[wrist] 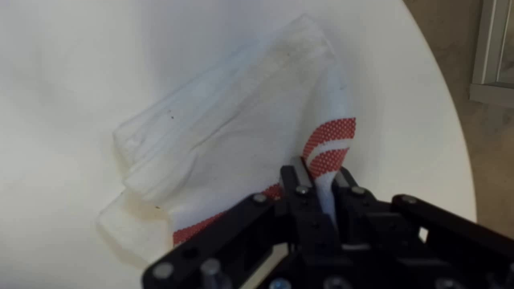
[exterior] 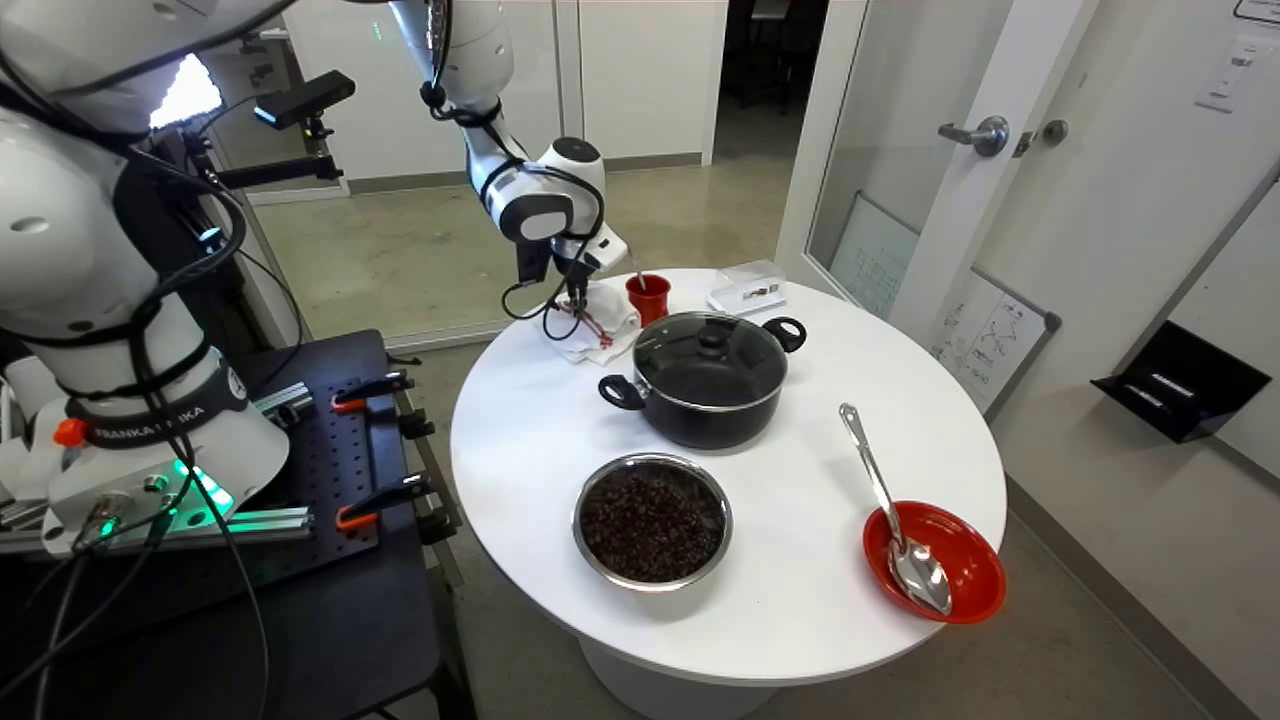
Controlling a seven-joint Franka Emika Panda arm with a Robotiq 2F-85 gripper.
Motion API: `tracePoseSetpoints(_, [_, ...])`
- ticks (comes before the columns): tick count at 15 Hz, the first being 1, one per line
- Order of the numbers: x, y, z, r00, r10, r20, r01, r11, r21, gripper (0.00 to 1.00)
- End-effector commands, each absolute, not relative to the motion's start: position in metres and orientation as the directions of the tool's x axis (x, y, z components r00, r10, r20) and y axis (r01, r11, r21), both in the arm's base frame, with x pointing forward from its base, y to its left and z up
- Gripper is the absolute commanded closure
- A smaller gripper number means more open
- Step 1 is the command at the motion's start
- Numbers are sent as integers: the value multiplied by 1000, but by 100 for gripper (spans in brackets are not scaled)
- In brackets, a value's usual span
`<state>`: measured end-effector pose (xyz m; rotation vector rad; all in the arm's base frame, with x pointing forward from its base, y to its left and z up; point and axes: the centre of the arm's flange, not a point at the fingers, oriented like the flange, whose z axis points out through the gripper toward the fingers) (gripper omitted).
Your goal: Use the towel to wipe the top of the pot
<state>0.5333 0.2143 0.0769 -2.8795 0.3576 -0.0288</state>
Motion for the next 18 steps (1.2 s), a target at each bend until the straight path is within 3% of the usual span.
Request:
tracePoseSetpoints(1, [515, 182, 80, 955, -296, -16, -291, -925, -246, 97])
tracePoseSetpoints(5, [512, 173, 87, 948, -317, 13, -300, -910, -287, 97])
tracePoseSetpoints(12, [510, 205, 137, 944, -329, 32, -261, -802, -538, 97])
tracePoseSetpoints(18, [493, 181, 116, 942, -319, -107, -331, -825, -457, 97])
